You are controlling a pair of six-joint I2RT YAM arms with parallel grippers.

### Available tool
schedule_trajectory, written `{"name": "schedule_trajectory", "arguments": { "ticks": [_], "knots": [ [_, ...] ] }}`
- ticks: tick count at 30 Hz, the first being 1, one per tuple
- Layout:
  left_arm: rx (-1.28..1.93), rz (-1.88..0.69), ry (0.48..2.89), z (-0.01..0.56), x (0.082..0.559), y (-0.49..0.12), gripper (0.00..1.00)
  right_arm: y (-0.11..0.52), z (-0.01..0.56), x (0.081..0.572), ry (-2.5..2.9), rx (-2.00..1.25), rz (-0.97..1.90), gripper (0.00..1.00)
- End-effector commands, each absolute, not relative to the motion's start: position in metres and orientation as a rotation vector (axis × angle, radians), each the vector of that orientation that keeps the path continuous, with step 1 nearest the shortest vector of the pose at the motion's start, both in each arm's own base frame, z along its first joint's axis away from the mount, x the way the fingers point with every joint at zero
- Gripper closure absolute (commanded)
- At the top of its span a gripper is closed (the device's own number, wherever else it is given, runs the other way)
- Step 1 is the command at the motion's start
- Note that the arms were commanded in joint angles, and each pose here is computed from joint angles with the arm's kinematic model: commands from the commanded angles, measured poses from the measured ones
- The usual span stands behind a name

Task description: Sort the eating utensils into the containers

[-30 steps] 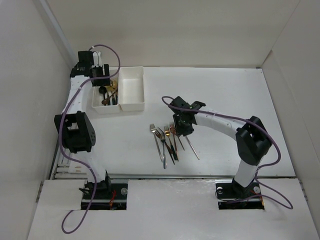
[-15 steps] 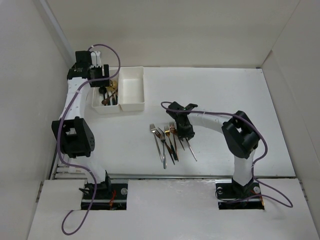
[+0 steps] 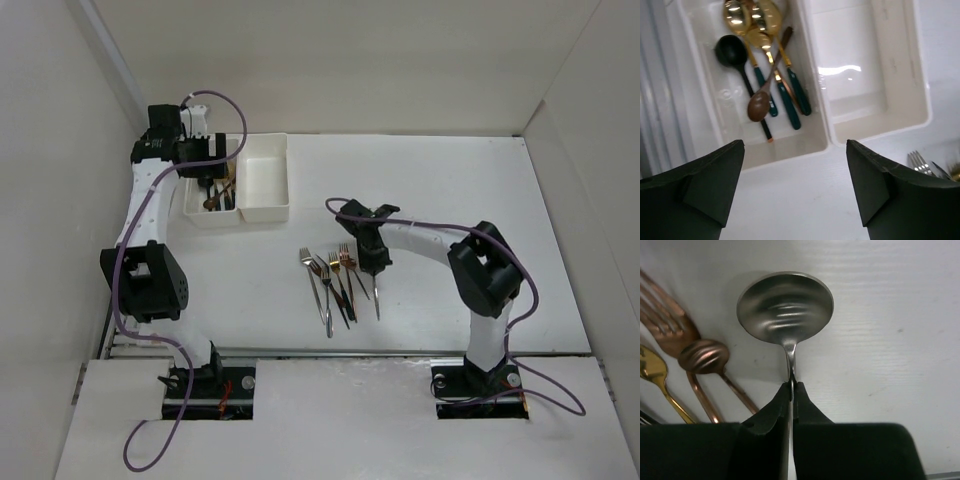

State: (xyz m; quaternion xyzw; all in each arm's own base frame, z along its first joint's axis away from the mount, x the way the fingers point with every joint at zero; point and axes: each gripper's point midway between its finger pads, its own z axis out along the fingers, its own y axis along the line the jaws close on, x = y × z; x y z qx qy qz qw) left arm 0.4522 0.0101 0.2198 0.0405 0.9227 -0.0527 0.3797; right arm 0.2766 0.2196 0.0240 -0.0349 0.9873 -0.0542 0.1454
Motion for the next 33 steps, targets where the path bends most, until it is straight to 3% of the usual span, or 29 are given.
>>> {"name": "schedule_trajectory", "arguments": {
  "ticks": [1, 3, 9, 12, 19, 25, 30, 33],
  "knots": [
    [0.317, -0.354, 2.27, 0.251, 0.433, -0.032, 0.19, 0.209, 0.084, 0.323, 2.65, 0.07, -0.119, 1.0],
    [0.39, -0.465, 2.257, 0.252, 0.425, -0.051, 0.0, 0.213, 0.129, 0.34, 2.537, 0.137, -0.061, 1.0],
    [0.716, -0.875, 2.095, 0.269, 0.387, -0.131, 0.0, 0.278, 0.251, 0.398, 2.265, 0.231, 0.349, 1.0],
    [0.807, -0.984, 2.052, 0.274, 0.37, -0.16, 0.0, 0.32, 0.278, 0.413, 2.218, 0.237, 0.573, 1.0],
    [0.948, -1.067, 2.014, 0.27, 0.347, -0.2, 0.0, 0.387, 0.318, 0.428, 2.115, 0.239, 0.89, 1.0],
    [0.952, -1.061, 2.038, 0.26, 0.351, -0.211, 0.0, 0.4, 0.319, 0.425, 2.111, 0.217, 0.947, 1.0],
    [0.907, -0.979, 2.133, 0.235, 0.359, -0.213, 0.11, 0.406, 0.33, 0.416, 2.079, 0.219, 1.022, 1.0],
    [0.901, -0.955, 2.143, 0.231, 0.362, -0.21, 0.38, 0.406, 0.333, 0.413, 2.075, 0.224, 1.045, 1.0]
  ]
}}
